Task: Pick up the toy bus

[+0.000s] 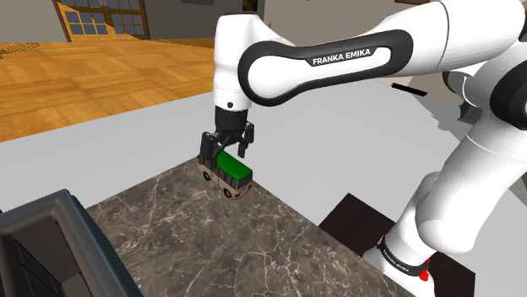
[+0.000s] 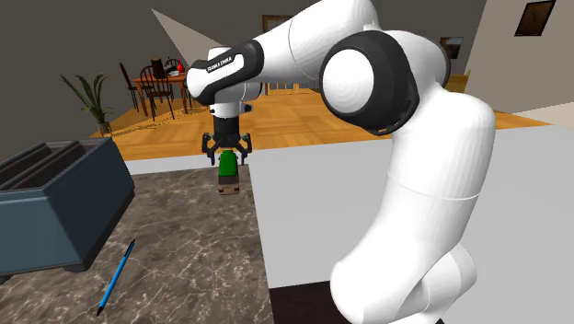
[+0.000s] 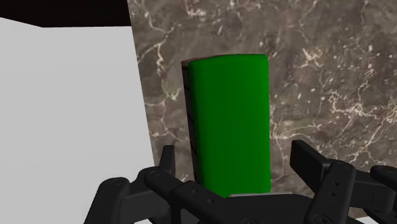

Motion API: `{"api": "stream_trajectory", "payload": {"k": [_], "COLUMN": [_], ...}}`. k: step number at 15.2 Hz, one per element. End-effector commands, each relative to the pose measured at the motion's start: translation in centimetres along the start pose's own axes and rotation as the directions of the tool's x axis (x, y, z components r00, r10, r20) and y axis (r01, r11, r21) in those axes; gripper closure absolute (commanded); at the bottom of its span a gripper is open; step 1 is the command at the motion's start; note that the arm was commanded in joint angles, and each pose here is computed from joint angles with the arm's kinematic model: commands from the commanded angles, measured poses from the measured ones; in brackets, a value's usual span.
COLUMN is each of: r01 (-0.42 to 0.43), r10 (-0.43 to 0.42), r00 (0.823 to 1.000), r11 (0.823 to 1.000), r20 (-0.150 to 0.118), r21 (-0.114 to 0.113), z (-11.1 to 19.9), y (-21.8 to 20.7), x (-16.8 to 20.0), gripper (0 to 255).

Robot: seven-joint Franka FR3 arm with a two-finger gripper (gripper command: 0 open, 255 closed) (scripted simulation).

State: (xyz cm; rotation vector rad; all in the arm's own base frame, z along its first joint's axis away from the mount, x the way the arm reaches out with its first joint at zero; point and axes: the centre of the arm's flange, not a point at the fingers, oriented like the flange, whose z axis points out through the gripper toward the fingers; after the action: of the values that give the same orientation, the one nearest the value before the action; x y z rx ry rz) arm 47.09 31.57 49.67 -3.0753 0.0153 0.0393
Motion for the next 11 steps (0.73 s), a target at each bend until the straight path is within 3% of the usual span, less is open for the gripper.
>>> {"api": "stream_trajectory", "payload": {"k": [1,6,7,11], "r01": [0.0,0.0,0.0,0.0], "r10": [0.0,0.0,0.0,0.0], "r00": [1.0,1.0,1.0,1.0], "r11": [1.0,1.0,1.0,1.0], "r20": [0.0,0.0,0.0,0.0], "r21": [0.0,0.0,0.0,0.0], "z": [1.1,3.0,2.9,2.9], "y": [-0.1,0.0,0.0,0.0], "x": [0.1,0.1,0.2,0.3], "gripper": [0,0,255,255]}}
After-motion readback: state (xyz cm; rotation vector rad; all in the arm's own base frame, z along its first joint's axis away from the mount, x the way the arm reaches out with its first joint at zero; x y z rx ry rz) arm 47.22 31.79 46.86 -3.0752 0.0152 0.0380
